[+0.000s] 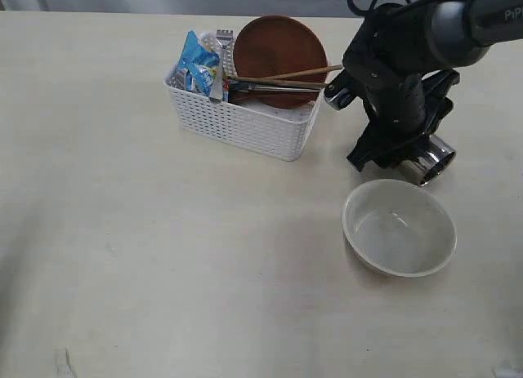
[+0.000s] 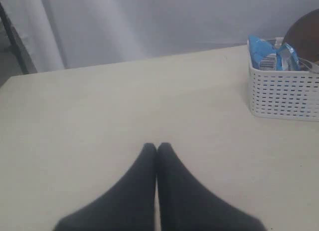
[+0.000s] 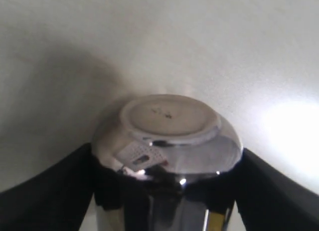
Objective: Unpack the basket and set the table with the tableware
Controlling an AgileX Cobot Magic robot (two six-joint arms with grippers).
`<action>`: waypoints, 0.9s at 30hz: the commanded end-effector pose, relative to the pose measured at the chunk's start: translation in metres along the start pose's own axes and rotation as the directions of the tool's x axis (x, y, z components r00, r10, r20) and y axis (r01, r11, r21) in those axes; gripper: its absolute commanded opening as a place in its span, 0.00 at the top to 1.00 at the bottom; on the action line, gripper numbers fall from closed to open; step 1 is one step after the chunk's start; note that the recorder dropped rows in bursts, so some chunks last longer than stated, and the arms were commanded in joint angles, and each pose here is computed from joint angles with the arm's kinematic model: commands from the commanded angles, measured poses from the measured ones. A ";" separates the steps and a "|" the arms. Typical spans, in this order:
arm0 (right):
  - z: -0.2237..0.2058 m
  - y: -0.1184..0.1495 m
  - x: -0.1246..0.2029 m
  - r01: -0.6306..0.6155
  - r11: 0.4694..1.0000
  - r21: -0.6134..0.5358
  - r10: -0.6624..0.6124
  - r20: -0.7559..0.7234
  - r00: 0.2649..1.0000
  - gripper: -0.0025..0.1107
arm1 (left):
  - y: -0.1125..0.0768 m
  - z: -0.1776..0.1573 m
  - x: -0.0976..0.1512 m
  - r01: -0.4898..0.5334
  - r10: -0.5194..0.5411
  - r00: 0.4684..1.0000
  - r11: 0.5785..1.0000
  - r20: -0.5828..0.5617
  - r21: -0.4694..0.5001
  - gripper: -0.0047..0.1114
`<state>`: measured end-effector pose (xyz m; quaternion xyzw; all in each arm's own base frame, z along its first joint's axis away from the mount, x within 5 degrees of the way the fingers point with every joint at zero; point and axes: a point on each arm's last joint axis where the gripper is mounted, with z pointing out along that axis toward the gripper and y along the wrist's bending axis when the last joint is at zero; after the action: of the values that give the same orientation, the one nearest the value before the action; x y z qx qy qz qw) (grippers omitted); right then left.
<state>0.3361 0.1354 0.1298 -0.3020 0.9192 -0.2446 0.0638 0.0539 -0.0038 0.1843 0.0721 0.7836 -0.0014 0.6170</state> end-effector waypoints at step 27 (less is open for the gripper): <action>-0.005 0.014 -0.008 -0.113 0.973 -0.203 0.120 0.022 0.992 0.47 | -0.001 0.000 0.000 0.011 -0.011 1.000 1.000 0.011 0.011 0.96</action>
<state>0.3365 0.1473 0.1308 -0.2770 0.9408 -0.1783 0.0797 0.0539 -0.0038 0.1843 0.0715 0.7837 -0.0023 0.6170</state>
